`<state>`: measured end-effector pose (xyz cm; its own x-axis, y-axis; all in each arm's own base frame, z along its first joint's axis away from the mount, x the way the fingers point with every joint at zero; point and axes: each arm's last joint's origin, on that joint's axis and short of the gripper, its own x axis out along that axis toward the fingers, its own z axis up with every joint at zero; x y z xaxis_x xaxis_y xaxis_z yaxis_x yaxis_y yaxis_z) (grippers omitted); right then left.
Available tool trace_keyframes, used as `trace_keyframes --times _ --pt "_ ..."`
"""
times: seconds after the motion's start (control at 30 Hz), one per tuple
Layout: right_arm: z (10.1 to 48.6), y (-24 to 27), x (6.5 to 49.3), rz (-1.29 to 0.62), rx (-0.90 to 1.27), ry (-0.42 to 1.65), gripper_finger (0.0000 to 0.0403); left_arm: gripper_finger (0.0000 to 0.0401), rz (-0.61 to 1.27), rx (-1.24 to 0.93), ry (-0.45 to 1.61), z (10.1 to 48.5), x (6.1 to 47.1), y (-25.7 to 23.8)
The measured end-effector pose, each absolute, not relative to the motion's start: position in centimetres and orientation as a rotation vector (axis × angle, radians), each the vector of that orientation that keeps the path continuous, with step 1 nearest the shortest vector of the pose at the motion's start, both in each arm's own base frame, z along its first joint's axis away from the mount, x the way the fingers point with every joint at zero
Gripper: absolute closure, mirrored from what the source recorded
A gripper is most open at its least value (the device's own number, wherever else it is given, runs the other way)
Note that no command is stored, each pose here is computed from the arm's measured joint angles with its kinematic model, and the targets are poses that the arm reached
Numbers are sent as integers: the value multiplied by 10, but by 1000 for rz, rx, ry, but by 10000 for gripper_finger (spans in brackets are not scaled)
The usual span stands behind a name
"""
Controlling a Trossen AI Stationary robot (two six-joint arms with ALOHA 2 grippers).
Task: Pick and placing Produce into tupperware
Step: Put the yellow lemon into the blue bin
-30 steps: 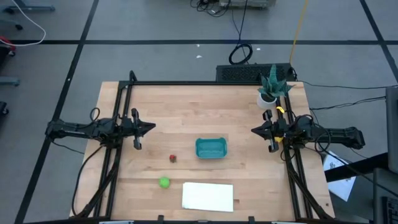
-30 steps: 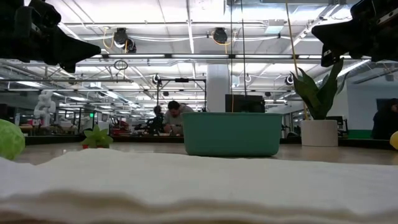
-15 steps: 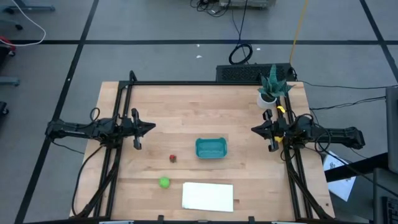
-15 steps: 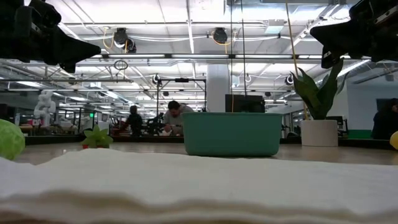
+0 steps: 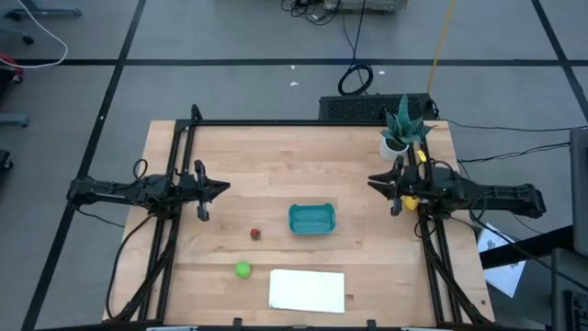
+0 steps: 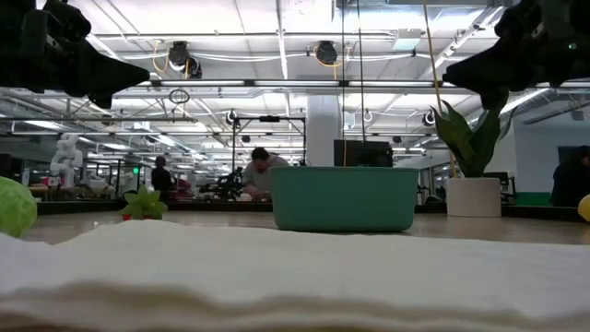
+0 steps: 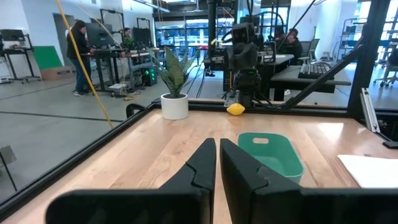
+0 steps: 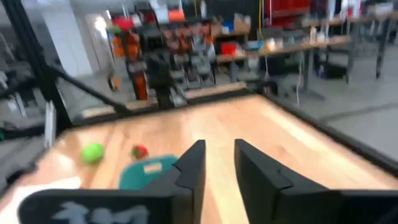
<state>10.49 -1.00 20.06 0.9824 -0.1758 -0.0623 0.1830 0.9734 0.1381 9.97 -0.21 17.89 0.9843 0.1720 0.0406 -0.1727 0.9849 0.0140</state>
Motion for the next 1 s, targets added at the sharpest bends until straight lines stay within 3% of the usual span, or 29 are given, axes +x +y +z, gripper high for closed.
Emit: trace_keyframes --times 0.2,0.7,0.83,1.0 --pt "225 -12 104 -249 149 115 286 375 173 18 -38 179 100 -2" --pt "268 -14 116 -382 273 497 275 375 173 21 -36 179 100 -2" --pt "269 -18 122 -434 299 630 234 375 172 22 -33 178 100 -2" --pt "270 -24 127 -488 319 817 144 375 171 25 -16 177 100 -2"
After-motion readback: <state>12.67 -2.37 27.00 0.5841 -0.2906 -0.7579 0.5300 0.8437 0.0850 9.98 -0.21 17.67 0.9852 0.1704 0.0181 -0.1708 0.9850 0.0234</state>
